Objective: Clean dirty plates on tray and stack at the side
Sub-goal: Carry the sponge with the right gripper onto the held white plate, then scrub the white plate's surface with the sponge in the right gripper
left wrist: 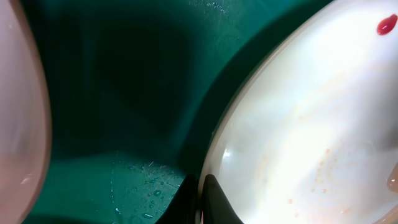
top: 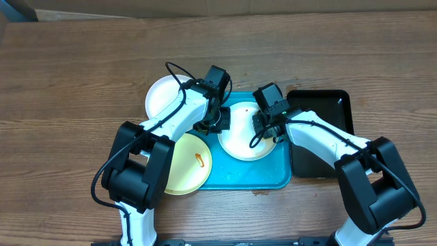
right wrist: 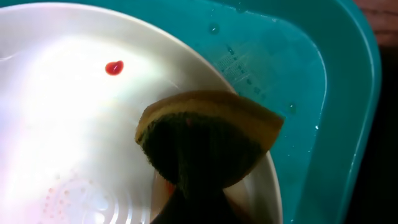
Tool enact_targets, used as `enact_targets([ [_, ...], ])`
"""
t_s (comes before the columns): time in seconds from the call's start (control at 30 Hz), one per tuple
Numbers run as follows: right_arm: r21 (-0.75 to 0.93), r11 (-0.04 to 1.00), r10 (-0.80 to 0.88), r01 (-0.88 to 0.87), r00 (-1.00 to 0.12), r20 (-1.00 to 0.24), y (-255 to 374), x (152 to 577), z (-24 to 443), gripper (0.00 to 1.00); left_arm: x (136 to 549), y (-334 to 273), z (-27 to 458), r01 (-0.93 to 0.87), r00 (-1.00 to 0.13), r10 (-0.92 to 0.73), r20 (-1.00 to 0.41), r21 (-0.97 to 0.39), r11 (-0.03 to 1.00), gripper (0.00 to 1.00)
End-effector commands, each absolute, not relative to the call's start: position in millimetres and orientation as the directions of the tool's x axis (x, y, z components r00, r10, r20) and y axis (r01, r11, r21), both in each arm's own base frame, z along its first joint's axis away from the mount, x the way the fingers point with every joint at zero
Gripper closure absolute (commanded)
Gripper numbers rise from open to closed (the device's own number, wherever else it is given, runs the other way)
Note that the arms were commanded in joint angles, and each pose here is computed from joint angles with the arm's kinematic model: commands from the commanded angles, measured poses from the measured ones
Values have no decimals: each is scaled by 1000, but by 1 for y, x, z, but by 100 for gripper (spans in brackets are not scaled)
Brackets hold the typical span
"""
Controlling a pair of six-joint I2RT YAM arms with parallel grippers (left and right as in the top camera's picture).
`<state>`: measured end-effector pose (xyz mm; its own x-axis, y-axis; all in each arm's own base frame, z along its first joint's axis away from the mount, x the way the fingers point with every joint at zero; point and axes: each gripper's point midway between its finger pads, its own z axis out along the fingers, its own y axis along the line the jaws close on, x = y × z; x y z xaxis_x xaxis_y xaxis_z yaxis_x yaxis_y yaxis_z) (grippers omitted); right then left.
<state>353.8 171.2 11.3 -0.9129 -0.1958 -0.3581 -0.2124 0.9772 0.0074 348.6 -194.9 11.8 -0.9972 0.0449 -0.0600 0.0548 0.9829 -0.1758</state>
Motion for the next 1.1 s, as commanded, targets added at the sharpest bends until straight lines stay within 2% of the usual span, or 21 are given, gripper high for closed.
enact_targets([
  [0.0, 68, 973, -195, -220, -943, -269, 175, 333, -7, 96, 355, -195, 12, 53, -997, 41, -71, -172, 984, 96],
  [0.2, 108, 964, -212, -243, -948, -240, 182, 326, -6, 96, 355, -195, 12, 53, -997, 41, -71, -172, 984, 96],
  [0.4, 224, 924, -259, -309, -939, -226, 205, 321, 6, 96, 355, -195, 12, 53, -997, 41, -71, -172, 984, 96],
  [0.6, 330, 887, -243, -323, -934, -260, 225, 336, 32, 96, 355, -194, 12, 53, -997, 41, -70, -172, 984, 96],
  [0.77, 322, 898, -210, -300, -935, -287, 221, 361, 68, 96, 355, -194, 12, 53, -997, 42, -70, -171, 984, 96],
  [0.87, 260, 926, -191, -275, -932, -308, 209, 376, 85, 96, 354, -194, 12, 53, -997, 42, -70, -171, 984, 96],
  [1.07, 159, 956, -184, -246, -927, -328, 192, 385, 84, 96, 355, -194, 12, 53, -997, 41, -70, -172, 984, 96],
])
